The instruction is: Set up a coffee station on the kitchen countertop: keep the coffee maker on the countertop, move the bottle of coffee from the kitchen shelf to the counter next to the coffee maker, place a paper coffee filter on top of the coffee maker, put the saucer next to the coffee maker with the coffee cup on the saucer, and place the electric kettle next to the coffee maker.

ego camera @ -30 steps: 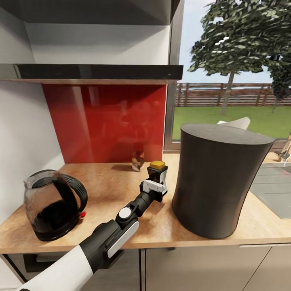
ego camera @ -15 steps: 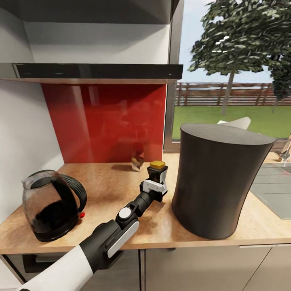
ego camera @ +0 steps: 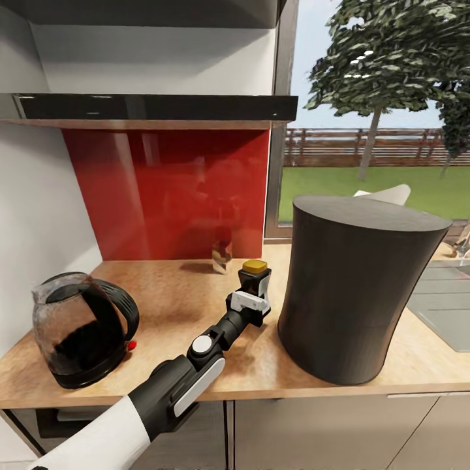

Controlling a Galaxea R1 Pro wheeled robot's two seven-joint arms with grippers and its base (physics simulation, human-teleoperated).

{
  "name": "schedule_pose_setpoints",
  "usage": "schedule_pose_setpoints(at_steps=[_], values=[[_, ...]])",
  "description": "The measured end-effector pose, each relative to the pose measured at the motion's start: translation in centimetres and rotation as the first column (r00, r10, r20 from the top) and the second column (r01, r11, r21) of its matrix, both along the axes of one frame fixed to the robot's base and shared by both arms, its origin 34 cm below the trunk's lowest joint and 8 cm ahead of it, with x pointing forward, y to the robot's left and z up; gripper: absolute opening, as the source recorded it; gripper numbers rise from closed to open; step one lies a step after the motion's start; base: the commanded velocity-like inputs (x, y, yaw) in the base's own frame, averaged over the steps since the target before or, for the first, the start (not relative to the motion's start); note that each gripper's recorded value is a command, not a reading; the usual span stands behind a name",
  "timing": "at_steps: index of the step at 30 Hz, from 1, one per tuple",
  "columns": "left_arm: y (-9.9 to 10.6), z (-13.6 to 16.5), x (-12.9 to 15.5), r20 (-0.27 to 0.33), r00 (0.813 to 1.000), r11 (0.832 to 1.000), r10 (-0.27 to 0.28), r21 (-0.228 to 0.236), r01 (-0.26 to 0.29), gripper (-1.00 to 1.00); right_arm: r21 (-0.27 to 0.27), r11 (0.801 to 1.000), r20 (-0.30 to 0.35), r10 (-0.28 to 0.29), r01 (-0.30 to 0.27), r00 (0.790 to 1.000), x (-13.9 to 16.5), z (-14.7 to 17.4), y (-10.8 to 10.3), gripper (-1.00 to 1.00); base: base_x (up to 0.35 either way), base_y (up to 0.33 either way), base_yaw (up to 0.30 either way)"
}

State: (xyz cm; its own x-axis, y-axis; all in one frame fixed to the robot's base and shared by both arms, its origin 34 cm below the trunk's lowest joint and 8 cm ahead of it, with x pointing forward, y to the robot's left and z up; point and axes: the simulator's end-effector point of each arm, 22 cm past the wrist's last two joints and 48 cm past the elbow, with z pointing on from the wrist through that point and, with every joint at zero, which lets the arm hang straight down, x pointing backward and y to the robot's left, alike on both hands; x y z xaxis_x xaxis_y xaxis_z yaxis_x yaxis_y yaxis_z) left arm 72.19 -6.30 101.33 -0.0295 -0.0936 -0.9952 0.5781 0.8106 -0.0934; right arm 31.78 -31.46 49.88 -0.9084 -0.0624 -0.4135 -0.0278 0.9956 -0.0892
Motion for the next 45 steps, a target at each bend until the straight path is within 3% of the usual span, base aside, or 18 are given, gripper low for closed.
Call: schedule_pose_setpoints(at_steps=[45], values=[[-0.1,-3.3,0.7,-0.056,0.998,1.000,-0.002,0.006,0.002,-1.00,0.000,1.000,-0.051,0.000,0.000,0.999,-1.8,-0.9,0.0,1.00,0.000,0.000,0.000]])
